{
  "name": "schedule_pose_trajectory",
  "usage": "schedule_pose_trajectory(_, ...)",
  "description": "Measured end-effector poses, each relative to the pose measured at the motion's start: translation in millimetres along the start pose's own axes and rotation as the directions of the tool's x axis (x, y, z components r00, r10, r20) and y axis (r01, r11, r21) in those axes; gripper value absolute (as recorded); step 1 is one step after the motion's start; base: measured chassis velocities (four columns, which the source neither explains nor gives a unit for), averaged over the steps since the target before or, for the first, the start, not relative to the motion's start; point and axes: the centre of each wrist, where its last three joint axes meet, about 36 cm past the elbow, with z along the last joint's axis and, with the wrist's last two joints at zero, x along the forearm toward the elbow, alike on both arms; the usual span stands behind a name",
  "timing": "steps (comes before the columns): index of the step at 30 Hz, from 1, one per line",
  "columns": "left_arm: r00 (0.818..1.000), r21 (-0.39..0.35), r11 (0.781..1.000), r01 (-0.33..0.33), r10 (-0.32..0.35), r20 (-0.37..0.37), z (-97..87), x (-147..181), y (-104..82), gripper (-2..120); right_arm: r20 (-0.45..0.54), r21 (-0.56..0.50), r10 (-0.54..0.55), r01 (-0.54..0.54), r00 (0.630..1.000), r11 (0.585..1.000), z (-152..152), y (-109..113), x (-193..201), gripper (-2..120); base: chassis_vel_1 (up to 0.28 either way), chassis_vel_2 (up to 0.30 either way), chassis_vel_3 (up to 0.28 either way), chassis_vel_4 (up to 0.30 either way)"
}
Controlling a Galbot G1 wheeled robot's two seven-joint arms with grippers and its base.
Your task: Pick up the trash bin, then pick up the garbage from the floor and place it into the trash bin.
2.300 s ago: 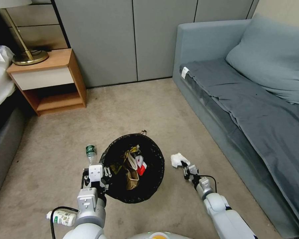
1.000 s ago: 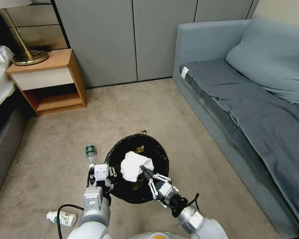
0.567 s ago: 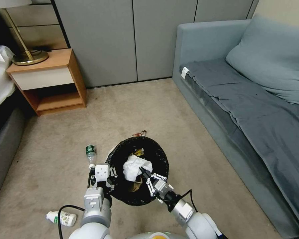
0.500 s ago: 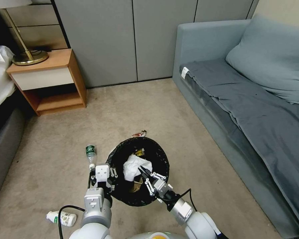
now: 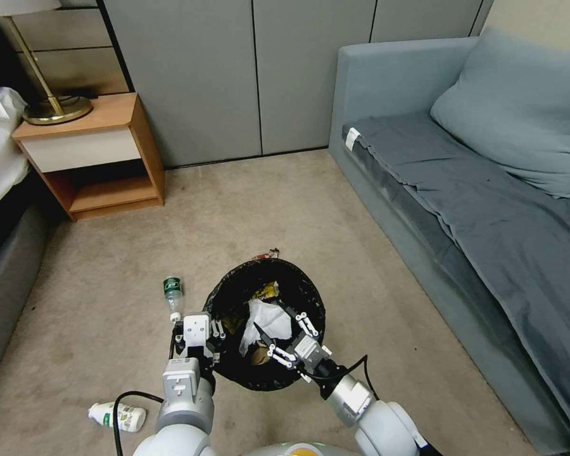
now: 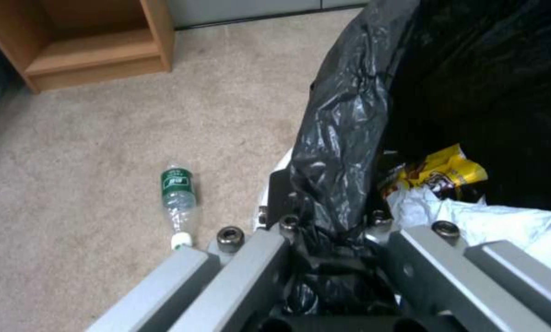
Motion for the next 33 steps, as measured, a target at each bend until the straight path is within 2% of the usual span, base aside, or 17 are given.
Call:
schedule_pose_trajectory(3, 1.000, -0.003, 1.000, 0.000, 0.000, -0.001, 1.2, -1.7, 0.1, 0, 0.051, 0.026, 0.018, -0.019, 0.999, 0.999, -20.7, -6.2, 4.1, 95, 0.000, 0.000, 0.000, 0.000)
schedule_pose_trajectory(5, 1.000, -0.004, 1.000, 0.001, -0.001, -0.002, 1.7, -2.2, 0.3, 0, 0.070, 0.033, 0.027, -0.030, 0.997, 0.999, -28.1, -8.4, 4.1, 98, 0.000, 0.000, 0.000, 0.000)
schedule_pose_trajectory(8, 1.000, -0.006, 1.000, 0.005, -0.005, -0.003, 2.6, -3.8, 1.2, 0, 0.157, 0.044, 0.107, -0.116, 0.982, 0.992, -62.2, -16.2, 2.5, 100, 0.000, 0.000, 0.000, 0.000)
schedule_pose_trajectory(9, 1.000, -0.006, 1.000, 0.005, -0.005, -0.003, 2.6, -3.8, 1.2, 0, 0.157, 0.044, 0.107, -0.116, 0.982, 0.992, -62.2, -16.2, 2.5, 100, 0.000, 0.000, 0.000, 0.000)
schedule_pose_trajectory(10, 1.000, -0.007, 1.000, 0.007, -0.007, -0.005, 3.7, -5.7, 2.5, 0, 0.194, 0.042, 0.170, -0.181, 0.966, 0.983, -79.2, -19.4, 5.2, 100, 0.000, 0.000, 0.000, 0.000)
schedule_pose_trajectory(12, 1.000, -0.009, 1.000, 0.013, -0.013, -0.006, 4.5, -7.5, 4.8, 0, 0.214, 0.029, 0.249, -0.262, 0.944, 0.965, -93.0, -19.7, 11.6, 100, 0.000, 0.000, 0.000, 0.000)
schedule_pose_trajectory(14, 1.000, -0.009, 1.000, 0.014, -0.014, -0.006, 4.5, -7.7, 5.2, 0, 0.215, 0.028, 0.269, -0.281, 0.939, 0.959, -95.0, -19.3, 13.5, 100, 0.000, 0.000, 0.000, 0.000)
schedule_pose_trajectory(15, 1.000, -0.007, 1.000, 0.019, -0.019, -0.006, 4.5, -8.5, 7.0, 0, 0.203, 0.026, 0.341, -0.353, 0.918, 0.935, -99.1, -17.5, 20.9, 100, 0.000, 0.000, 0.000, 0.000)
schedule_pose_trajectory(18, 1.000, 0.005, 1.000, 0.023, -0.023, -0.004, 3.1, -10.3, 9.5, 0, 0.163, 0.024, 0.439, -0.448, 0.884, 0.894, -95.7, -13.6, 32.4, 100, 0.000, 0.000, 0.000, 0.000)
schedule_pose_trajectory(19, 1.000, 0.013, 1.000, 0.025, -0.025, 0.003, 0.3, -11.7, 10.9, 0, 0.138, 0.025, 0.481, -0.488, 0.866, 0.872, -87.3, -11.7, 40.3, 100, 0.000, 0.000, 0.000, 0.000)
schedule_pose_trajectory(21, 1.000, 0.019, 0.999, 0.026, -0.026, 0.006, -2.0, -12.0, 11.9, 0, 0.121, 0.031, 0.508, -0.515, 0.853, 0.857, -75.9, -11.1, 50.1, 100, 0.000, 0.000, 0.000, 0.000)
schedule_pose_trajectory(27, 1.000, 0.020, 0.999, 0.028, -0.028, 0.004, -3.8, -10.9, 12.4, 0, 0.110, 0.029, 0.522, -0.528, 0.846, 0.849, -62.5, -11.0, 57.0, 100, 0.000, 0.000, 0.000, 0.000)
schedule_pose_trajectory(33, 1.000, 0.020, 0.999, 0.029, -0.029, 0.003, -5.4, -9.6, 13.1, 0, 0.122, -0.024, 0.532, -0.533, 0.838, 0.846, -62.9, -13.4, 50.7, 100, 0.000, 0.000, 0.000, 0.000)
